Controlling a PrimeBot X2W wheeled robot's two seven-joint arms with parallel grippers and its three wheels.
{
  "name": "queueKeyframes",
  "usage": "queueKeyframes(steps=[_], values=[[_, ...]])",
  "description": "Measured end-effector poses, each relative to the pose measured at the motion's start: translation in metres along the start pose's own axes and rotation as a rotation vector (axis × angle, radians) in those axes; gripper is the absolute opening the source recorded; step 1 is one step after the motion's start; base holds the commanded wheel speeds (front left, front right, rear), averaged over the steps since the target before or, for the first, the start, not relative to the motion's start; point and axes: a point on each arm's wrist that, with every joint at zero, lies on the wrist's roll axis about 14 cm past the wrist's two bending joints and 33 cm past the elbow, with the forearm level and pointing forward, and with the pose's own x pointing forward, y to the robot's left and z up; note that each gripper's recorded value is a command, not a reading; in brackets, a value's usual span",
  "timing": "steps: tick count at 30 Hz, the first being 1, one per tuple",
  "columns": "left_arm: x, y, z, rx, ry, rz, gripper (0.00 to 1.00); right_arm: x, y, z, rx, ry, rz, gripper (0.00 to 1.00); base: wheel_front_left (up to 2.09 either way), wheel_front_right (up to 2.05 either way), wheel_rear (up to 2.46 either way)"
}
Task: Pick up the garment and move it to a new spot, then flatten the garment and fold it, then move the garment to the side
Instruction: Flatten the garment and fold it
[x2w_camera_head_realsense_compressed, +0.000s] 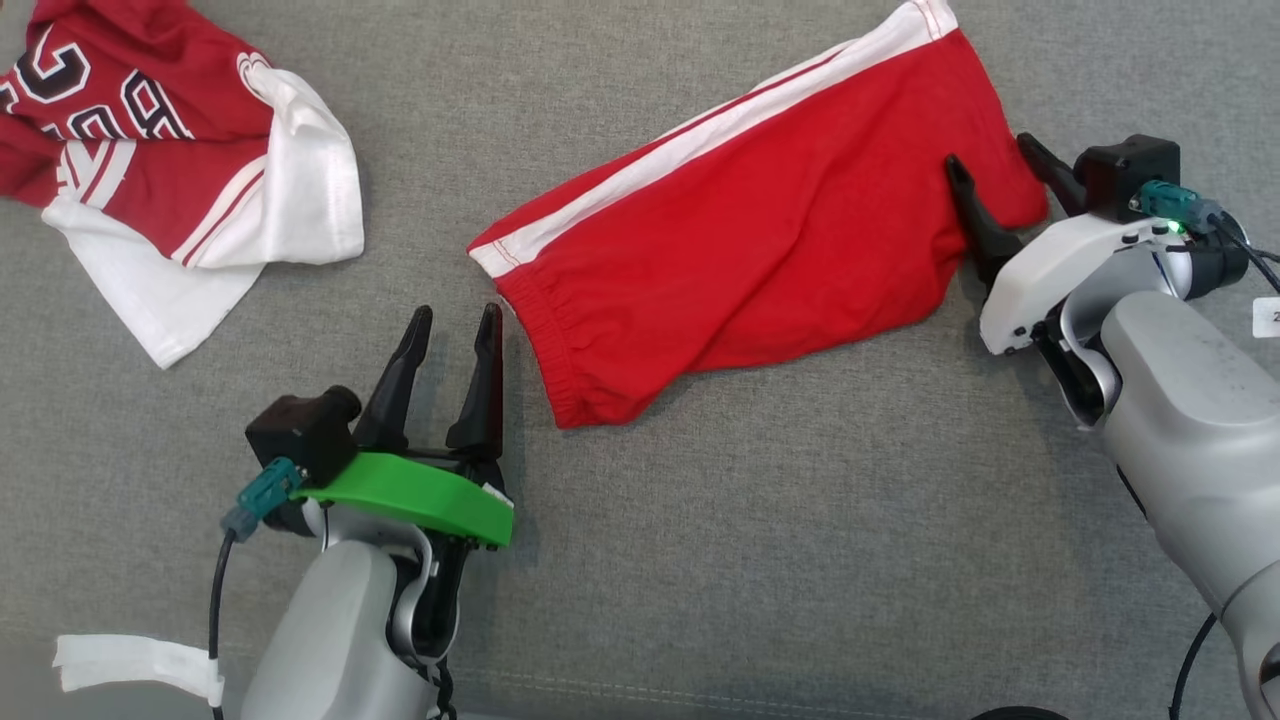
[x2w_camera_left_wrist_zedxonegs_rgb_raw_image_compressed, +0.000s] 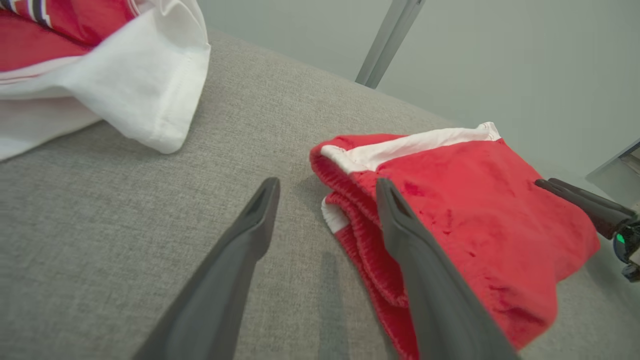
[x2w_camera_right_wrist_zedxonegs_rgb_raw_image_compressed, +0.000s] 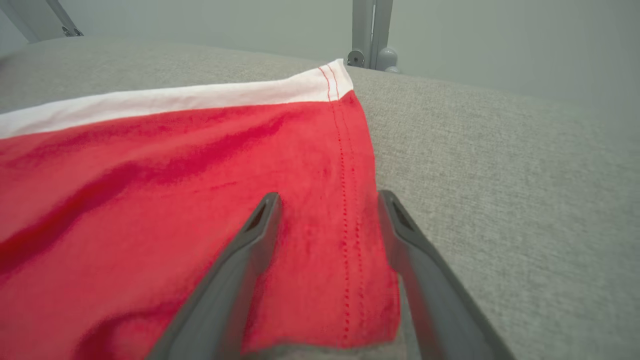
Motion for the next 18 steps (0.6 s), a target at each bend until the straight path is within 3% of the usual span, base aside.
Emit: queueKeyframes(steps=[6,13,14,15,16,18], values=[[-0.009,0.001,-0.001,0.018,0.004,0.004,1.00,-0.009,-0.012,-0.011,0.041,0.040,-0.059,1.00,0.00,0.00,0.00],[-0.017,0.007,0.001,0.019,0.001,0.028,1.00,-0.003,0.009,-0.024,0.076,0.075,-0.031,1.00,0.00,0.00,0.00],[-0.018,0.008,0.001,0.019,0.000,0.030,1.00,-0.003,0.012,-0.026,0.080,0.082,-0.028,0.74,0.00,0.00,0.00],[-0.018,0.008,0.002,0.019,-0.002,0.031,1.00,-0.003,0.014,-0.027,0.086,0.087,-0.027,0.40,0.00,0.00,0.00],[-0.019,0.008,0.003,0.020,-0.005,0.032,1.00,-0.004,0.014,-0.028,0.089,0.091,-0.028,0.00,0.00,0.00,0.00],[-0.020,0.009,0.004,0.020,-0.009,0.033,1.00,-0.005,0.013,-0.030,0.090,0.101,-0.033,0.00,0.00,0.00,0.00]])
